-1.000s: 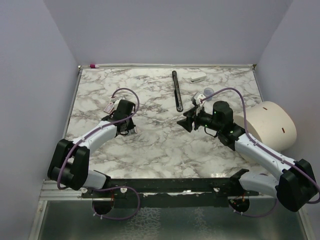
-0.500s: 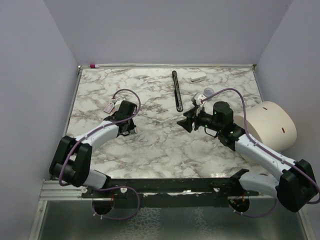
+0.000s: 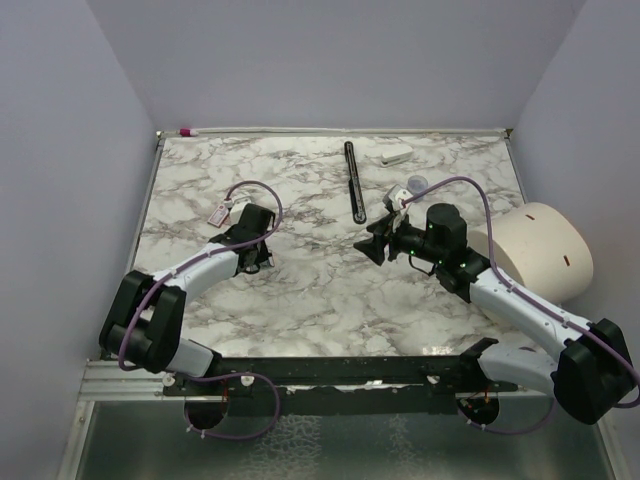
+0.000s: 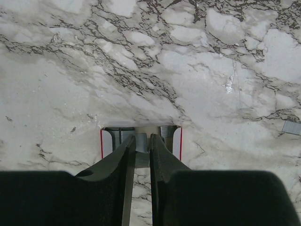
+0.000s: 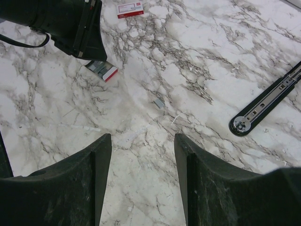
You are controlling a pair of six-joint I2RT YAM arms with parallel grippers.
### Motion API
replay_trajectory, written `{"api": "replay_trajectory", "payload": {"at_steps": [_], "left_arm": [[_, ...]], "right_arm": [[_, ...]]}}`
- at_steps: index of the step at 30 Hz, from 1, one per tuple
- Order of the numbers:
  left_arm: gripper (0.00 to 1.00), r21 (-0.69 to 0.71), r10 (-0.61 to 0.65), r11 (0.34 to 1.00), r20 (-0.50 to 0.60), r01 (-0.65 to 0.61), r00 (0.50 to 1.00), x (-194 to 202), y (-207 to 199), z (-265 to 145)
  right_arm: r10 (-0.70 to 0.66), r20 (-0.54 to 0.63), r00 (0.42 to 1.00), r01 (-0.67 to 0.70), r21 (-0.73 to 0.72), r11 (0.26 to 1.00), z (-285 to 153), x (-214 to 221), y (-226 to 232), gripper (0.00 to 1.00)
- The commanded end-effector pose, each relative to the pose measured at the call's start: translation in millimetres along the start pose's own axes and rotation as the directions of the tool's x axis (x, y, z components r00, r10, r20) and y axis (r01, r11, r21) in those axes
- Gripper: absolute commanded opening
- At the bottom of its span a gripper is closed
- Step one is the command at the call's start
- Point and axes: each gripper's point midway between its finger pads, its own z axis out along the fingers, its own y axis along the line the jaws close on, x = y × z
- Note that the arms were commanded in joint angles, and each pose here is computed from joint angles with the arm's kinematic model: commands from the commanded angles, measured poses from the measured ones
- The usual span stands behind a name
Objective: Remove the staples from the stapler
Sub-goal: Place the staple in the staple box.
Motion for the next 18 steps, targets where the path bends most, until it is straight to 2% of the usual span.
{"api": "replay_trajectory", "payload": {"at_steps": [1, 18], "left_arm": [[0.15, -0.020, -0.001, 1.000, 0.022, 0.001, 1.000, -1.9, 0.2, 3.4], [0.15, -0.056, -0.010, 0.998, 0.023, 0.012, 1.000, 0.0, 3.5, 8.4]], "right_arm": [[-0.020, 0.048, 0.999, 0.021, -0.014, 1.000, -3.4, -11.2, 3.8, 0.56], [-0.014, 0.046, 0.999, 0.015, -0.021, 1.000, -3.5, -8.3, 4.7, 0.56]]}}
